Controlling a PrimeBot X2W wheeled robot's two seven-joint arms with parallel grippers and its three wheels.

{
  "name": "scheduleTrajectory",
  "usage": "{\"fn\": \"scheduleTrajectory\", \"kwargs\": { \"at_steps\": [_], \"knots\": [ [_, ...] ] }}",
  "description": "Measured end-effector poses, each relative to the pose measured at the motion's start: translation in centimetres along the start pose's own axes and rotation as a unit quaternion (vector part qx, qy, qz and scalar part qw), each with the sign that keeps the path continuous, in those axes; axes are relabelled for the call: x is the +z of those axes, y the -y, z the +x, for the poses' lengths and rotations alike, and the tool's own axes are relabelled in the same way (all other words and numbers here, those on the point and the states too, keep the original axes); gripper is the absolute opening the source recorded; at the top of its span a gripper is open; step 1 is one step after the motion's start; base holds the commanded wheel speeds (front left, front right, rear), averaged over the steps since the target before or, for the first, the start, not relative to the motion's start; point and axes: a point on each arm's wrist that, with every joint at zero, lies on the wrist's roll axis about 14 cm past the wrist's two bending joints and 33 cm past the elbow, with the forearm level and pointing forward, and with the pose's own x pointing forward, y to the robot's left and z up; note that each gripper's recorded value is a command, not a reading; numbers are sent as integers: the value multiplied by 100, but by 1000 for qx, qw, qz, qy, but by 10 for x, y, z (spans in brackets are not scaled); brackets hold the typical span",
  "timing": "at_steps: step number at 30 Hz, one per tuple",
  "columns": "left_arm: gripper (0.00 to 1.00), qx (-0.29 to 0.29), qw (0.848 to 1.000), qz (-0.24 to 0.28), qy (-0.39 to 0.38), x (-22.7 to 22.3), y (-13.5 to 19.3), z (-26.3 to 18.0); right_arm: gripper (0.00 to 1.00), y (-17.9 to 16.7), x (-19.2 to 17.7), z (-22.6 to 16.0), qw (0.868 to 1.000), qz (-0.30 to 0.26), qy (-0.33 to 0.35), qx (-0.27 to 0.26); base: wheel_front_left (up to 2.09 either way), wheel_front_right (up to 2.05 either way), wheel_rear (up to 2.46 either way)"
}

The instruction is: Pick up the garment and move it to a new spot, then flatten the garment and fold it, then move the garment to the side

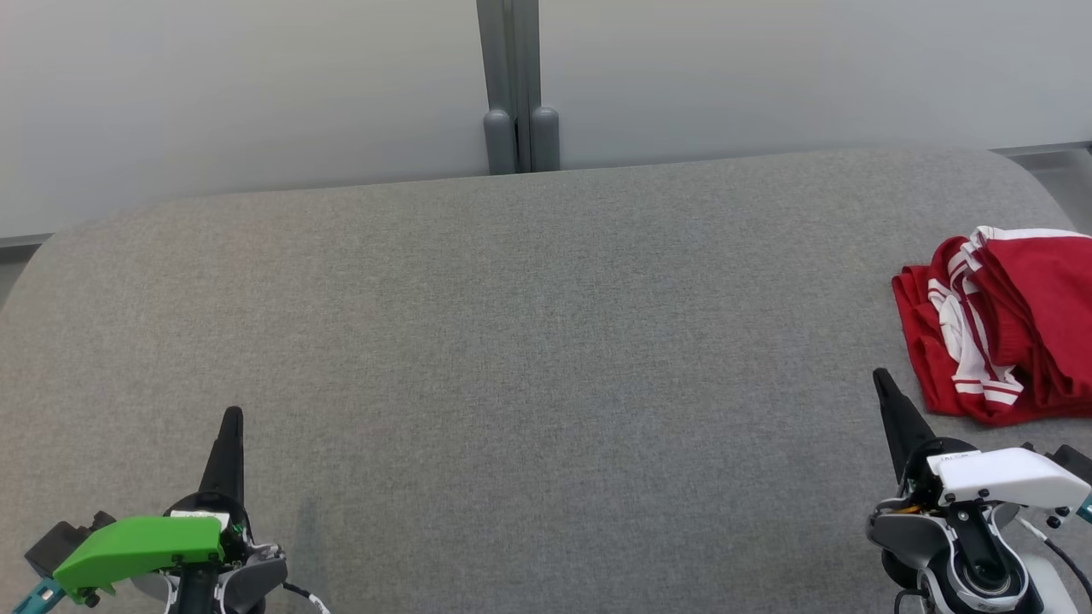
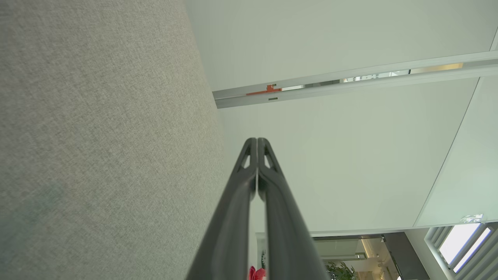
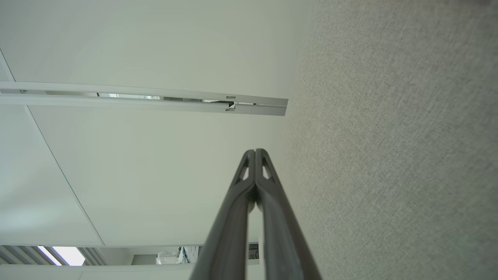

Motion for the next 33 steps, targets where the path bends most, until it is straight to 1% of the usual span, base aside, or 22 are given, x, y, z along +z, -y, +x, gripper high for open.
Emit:
{"fn": "scheduleTrajectory", "kwargs": {
  "at_steps": [19,33],
  "knots": [
    [0,-18,998,-59,1,5,8,3,0,-4,1,2,998,63,3,11,0,0,0],
    [0,-19,998,-60,2,5,9,3,0,-4,1,2,998,64,3,11,0,0,0]
  ]
}}
